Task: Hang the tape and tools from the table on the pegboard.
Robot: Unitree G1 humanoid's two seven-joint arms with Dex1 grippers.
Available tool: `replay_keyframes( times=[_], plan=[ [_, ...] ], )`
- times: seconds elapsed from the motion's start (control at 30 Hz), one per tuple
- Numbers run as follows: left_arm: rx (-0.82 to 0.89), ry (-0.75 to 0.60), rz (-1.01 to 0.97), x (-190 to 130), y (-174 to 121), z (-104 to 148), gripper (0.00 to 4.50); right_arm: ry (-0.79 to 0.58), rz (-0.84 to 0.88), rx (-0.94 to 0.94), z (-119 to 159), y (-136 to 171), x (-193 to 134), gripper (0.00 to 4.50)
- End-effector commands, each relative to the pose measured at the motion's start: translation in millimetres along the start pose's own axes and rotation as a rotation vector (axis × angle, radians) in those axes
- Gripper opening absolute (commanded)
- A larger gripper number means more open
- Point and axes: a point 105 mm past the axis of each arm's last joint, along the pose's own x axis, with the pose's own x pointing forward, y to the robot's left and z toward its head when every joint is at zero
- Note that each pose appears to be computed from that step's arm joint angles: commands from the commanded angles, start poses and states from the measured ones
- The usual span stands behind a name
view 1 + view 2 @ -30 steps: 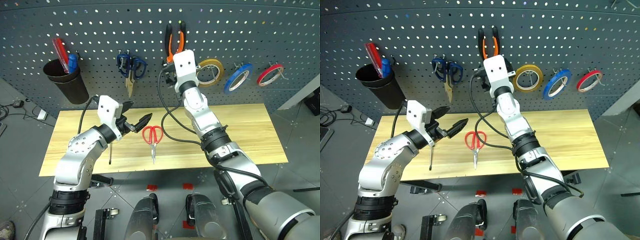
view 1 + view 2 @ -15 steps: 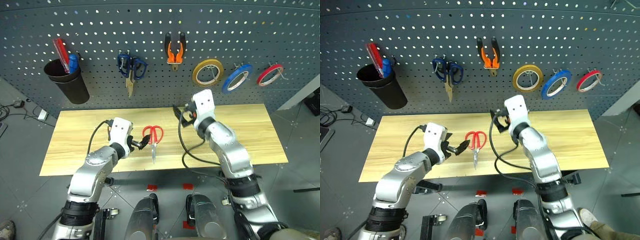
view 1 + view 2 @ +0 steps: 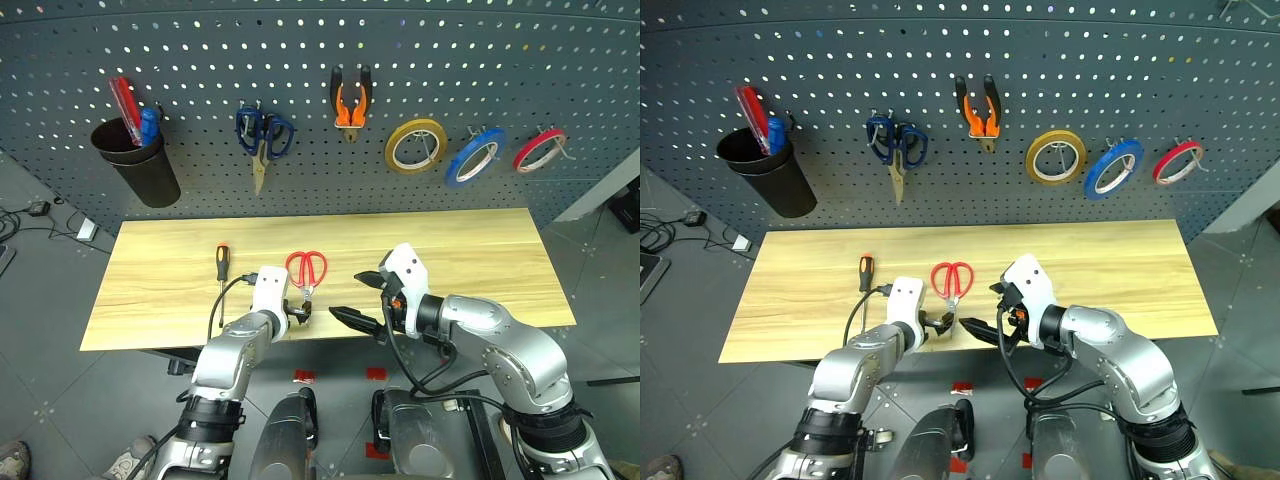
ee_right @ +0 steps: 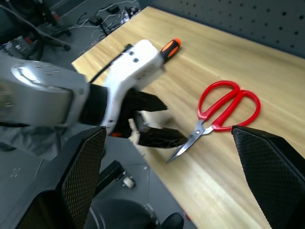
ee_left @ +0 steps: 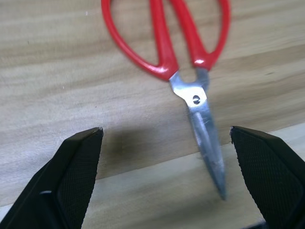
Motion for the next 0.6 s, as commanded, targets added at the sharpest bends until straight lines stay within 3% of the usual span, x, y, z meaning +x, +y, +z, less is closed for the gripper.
replay_keyframes(
  times=[0.03,0.3,0.4,0.6],
  plan=[
    [0.012,0.012,0.025,8,-2,-2,4.5,-0.033,0.037,-0.003,8,9,-3,4.49],
    [-0.016,0.118,0.003,21,-12,-22,4.5,0.007,0.122,0.022,0,19,-9,4.49],
    [-0.061,0.156,-0.011,22,-16,-30,3.93,0.012,0.135,0.021,1,19,-10,4.5],
    [-0.074,0.188,-0.036,23,-20,-35,2.12,0.011,0.139,0.032,3,13,-11,4.5]
  ],
)
